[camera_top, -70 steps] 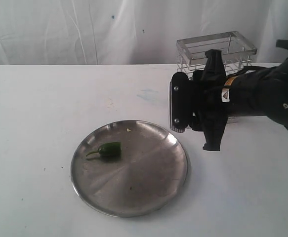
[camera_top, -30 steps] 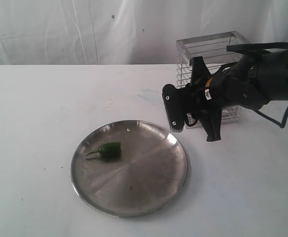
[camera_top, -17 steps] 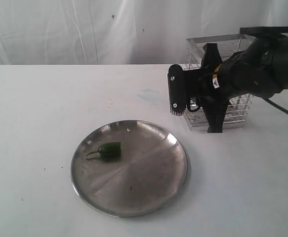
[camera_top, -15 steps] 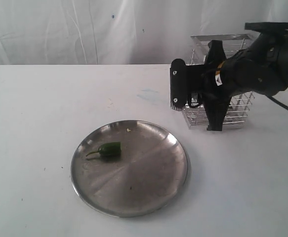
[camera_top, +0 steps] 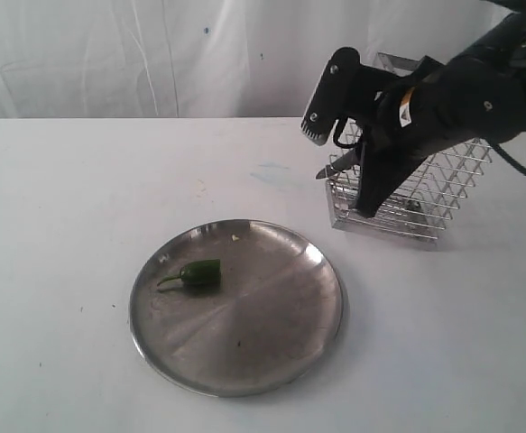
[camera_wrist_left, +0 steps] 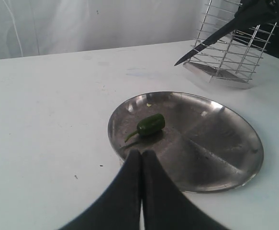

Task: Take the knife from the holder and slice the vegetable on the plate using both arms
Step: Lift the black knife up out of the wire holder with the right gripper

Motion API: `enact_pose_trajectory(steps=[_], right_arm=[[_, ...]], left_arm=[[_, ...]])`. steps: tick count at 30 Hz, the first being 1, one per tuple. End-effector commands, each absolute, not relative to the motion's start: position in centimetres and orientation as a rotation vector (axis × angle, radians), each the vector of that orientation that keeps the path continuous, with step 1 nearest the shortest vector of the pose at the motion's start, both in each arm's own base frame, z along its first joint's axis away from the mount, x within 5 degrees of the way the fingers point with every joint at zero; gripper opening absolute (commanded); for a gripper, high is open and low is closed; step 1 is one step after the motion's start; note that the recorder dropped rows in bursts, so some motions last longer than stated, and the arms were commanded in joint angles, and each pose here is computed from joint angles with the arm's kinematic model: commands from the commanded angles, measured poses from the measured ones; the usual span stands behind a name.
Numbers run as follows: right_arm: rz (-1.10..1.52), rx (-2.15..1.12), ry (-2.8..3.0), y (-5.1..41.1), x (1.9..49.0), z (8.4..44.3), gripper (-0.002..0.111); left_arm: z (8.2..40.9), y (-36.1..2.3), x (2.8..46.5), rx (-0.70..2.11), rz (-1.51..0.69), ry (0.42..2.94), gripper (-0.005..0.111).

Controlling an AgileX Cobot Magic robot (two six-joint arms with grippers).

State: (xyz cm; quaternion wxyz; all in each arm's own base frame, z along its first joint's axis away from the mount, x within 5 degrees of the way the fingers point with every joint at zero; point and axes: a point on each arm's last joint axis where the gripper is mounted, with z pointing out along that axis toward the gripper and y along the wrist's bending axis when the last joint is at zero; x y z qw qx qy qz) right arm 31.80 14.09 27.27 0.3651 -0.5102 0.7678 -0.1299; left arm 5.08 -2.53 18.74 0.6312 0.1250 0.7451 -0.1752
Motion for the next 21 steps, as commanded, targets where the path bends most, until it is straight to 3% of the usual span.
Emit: enact_pose_trajectory(steps=[1, 21], right_arm=[[-0.322, -1.3, 2.054, 14.4, 31.9, 27.5, 0.0], [-0.109, -1.045, 2.31, 15.3, 32.1, 29.2, 0.0]], left_arm=[[18.5, -2.5, 5.1, 0.284, -0.402, 1.714, 0.0], [18.5, -2.5, 5.1, 0.284, -0.402, 1.714, 0.0]])
